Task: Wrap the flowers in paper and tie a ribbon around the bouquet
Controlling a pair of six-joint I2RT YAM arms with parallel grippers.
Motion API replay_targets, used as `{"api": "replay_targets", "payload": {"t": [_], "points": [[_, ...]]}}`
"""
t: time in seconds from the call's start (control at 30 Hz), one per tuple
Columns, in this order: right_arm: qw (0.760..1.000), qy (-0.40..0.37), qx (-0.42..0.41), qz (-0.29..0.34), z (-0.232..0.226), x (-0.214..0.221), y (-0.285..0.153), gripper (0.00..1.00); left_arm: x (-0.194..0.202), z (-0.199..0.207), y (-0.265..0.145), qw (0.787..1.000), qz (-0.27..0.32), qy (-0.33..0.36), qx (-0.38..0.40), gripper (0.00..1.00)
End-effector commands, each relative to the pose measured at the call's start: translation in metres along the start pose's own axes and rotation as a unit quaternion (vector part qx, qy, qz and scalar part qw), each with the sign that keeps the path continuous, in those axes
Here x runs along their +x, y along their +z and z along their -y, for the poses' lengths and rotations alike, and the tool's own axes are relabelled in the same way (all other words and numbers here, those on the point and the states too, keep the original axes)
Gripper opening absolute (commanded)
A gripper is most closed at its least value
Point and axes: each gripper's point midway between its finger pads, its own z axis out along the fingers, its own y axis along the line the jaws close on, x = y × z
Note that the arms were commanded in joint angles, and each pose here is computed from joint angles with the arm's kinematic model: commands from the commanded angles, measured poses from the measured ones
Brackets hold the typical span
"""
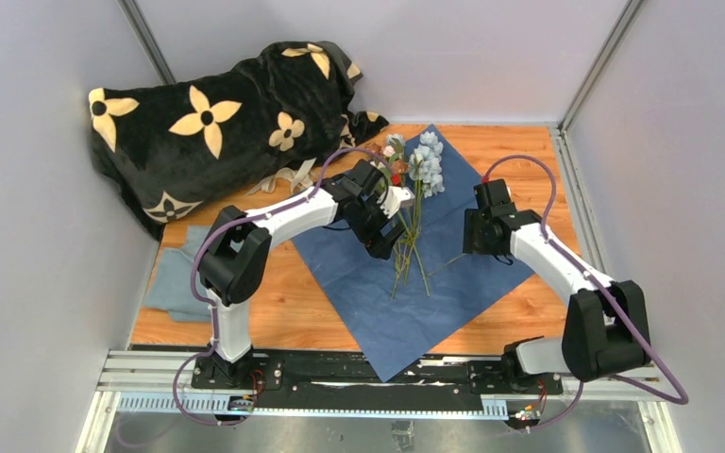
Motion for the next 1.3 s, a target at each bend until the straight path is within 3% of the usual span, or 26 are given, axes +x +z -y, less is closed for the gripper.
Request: {"api": "replay_targets", "payload": {"t": [0.0, 0.13, 0.33, 0.53, 0.73, 0.87, 1.0, 1.1, 1.27], "points": [[0.993, 0.080, 0.082, 0.007, 0.028, -0.001, -0.007, 0.68, -0.010, -0.001, -0.007, 1.000, 0.011, 0.006, 0.000, 0.90], [0.983, 0.178, 0.047, 0.028, 0.019, -0.021, 0.020, 0.66, -0.008, 0.000, -0.007, 1.000, 0.010, 0.005, 0.002, 0.90], [0.974, 0.221, 0.033, 0.018, 0.004, -0.034, 0.048, 0.61, -0.008, -0.003, -0.016, 1.000, 0.012, 0.016, -0.007, 0.90], [0.978, 0.202, 0.047, -0.015, 0.004, -0.020, 0.072, 0.38, -0.016, -0.019, -0.037, 0.999, 0.011, 0.024, -0.024, 0.90], [0.986, 0.161, 0.044, 0.020, 0.010, -0.034, 0.058, 0.00, -0.021, -0.050, -0.078, 0.998, 0.022, 0.016, -0.057, 0.90], [0.993, 0.050, -0.013, 0.107, -0.014, -0.080, 0.011, 0.00, -0.013, -0.064, -0.107, 0.997, 0.026, 0.003, -0.067, 0.91], [0.974, -0.064, -0.144, 0.164, -0.091, -0.107, -0.042, 0.00, 0.001, -0.079, -0.133, 0.995, 0.034, -0.014, -0.089, 0.91], [0.960, -0.058, -0.214, 0.170, -0.137, -0.112, -0.058, 0.00, 0.011, -0.088, -0.148, 0.993, 0.044, -0.038, -0.101, 0.91], [0.965, -0.027, -0.218, 0.142, -0.172, -0.116, -0.034, 0.00, 0.025, -0.084, -0.163, 0.992, 0.039, -0.049, -0.106, 0.91]]}}
